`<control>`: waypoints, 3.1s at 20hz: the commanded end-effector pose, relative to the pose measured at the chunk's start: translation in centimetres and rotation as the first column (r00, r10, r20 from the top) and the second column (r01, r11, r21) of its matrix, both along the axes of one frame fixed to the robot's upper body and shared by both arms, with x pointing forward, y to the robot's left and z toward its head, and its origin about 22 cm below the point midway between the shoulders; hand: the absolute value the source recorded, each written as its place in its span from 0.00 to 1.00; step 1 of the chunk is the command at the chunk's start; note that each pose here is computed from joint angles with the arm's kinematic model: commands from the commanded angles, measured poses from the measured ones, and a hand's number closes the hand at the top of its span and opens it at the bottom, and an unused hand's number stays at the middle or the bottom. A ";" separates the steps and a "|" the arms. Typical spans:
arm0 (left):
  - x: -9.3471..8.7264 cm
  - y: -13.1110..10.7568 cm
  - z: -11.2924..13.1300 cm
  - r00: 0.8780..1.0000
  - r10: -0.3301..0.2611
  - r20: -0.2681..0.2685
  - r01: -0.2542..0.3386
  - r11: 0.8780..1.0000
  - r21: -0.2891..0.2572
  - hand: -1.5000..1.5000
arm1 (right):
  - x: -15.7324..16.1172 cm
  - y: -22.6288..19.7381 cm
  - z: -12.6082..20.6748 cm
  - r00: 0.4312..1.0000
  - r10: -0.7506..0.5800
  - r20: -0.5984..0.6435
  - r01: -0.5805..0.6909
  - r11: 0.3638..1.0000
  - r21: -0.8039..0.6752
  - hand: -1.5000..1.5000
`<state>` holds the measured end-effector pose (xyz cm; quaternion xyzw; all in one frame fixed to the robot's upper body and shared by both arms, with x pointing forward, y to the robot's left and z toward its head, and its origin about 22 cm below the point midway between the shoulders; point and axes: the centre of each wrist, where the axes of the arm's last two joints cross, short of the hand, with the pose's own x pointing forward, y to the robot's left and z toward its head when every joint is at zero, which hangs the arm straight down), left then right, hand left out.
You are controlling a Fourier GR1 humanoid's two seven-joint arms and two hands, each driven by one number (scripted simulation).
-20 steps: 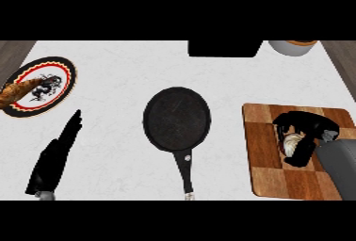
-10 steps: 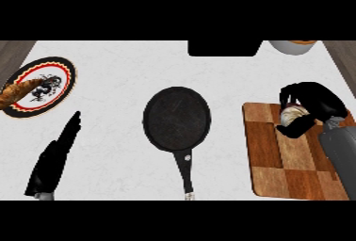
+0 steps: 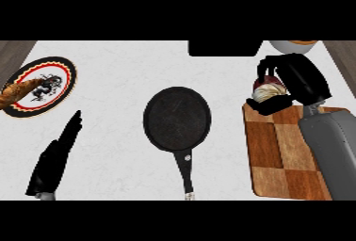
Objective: Pick the cupcake from the cutting board and place it in the pan
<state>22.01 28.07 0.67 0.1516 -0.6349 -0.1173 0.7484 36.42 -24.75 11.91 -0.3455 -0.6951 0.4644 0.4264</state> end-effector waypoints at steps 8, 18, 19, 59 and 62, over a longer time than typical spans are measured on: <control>0.5 -0.3 0.0 1.000 -0.006 -0.003 0.006 1.000 -0.006 0.50 | 2.7 12.7 1.0 0.983 0.152 -0.100 -0.132 0.974 0.182 1.00; 1.8 -1.1 -0.2 0.999 -0.049 0.012 0.049 0.999 0.002 0.50 | 4.3 19.7 -2.7 0.952 0.140 -0.273 -0.105 0.985 0.139 1.00; 1.9 -1.0 0.2 0.998 -0.054 0.012 0.054 0.999 0.005 0.50 | 3.8 19.2 -5.3 0.953 0.119 -0.280 -0.088 0.989 0.123 1.00; 1.1 -0.3 0.1 0.999 -0.031 0.010 0.031 1.000 0.004 0.50 | 6.5 -0.1 -9.0 0.966 -0.015 -0.260 0.226 0.544 0.808 0.00; 0.9 0.0 -0.9 1.000 -0.027 0.001 0.027 0.999 0.017 0.50 | 6.8 -5.6 -6.3 0.965 -0.039 -0.260 0.239 0.546 0.803 0.00</control>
